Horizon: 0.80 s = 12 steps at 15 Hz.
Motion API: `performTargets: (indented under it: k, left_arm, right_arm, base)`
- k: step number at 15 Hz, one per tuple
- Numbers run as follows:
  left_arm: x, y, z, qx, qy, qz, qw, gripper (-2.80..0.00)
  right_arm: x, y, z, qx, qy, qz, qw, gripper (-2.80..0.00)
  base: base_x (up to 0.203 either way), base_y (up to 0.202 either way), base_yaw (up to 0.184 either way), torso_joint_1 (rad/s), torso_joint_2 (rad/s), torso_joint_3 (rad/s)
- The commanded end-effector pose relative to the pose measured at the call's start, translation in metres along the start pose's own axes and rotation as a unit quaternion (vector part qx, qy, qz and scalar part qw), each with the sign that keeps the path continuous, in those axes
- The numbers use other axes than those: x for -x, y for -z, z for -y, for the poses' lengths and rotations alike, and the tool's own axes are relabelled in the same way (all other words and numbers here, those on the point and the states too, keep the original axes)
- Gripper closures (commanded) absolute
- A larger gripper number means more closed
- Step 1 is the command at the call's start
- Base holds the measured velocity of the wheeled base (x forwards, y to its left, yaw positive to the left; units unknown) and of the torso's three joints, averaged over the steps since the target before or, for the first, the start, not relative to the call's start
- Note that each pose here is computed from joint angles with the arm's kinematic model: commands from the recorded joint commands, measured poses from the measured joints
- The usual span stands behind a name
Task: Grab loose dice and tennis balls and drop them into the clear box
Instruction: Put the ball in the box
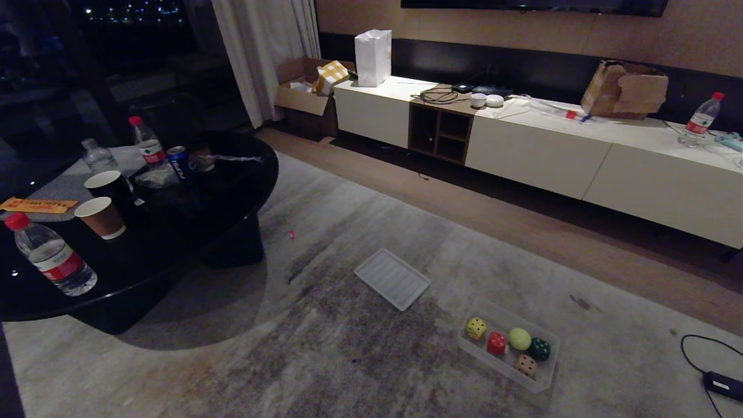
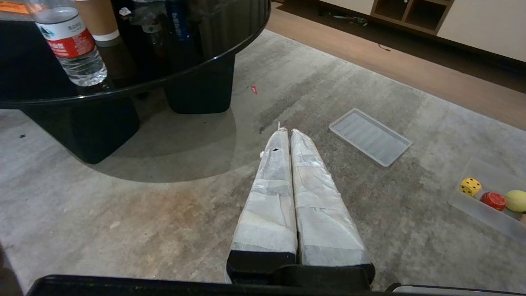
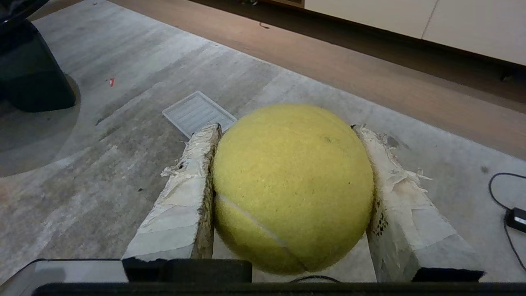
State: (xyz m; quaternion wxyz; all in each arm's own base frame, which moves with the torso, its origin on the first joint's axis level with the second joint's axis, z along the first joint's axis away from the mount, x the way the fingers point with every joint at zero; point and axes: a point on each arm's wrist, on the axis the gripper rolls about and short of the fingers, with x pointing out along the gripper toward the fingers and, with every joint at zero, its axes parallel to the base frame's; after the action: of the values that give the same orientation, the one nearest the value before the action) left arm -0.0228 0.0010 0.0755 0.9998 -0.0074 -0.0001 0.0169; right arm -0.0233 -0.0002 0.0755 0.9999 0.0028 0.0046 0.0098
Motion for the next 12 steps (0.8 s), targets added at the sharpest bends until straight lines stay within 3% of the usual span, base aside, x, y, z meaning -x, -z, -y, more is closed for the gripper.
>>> performTargets:
  k: [1,5,12]
  left_arm:
    - [-0.0002,0.0004,0.0000,0.001,-0.001,-0.002,1.0000,0.00]
    - [-0.0002,0.0004,0.0000,0.001,-0.002,-0.002,1.0000,0.00]
    - [-0.0002,0.0004,0.0000,-0.001,-0.002,-0.002,1.0000,0.00]
  right_arm:
    - [-0.0001,-0.0001,0.0000,0.001,0.000,0.000,1.000,0.00]
    - [-0.0001,-0.0001,0.0000,0.000,0.000,0.000,1.000,0.00]
    - [-0.0001,-0.0001,0.0000,0.000,0.000,0.000,1.000,0.00]
  base:
    - [0.000,0.000,0.000,0.000,0.00,0.000]
    - [0.000,0.000,0.000,0.001,0.00,-0.066]
    - [0.000,0.000,0.000,0.002,0.00,-0.194]
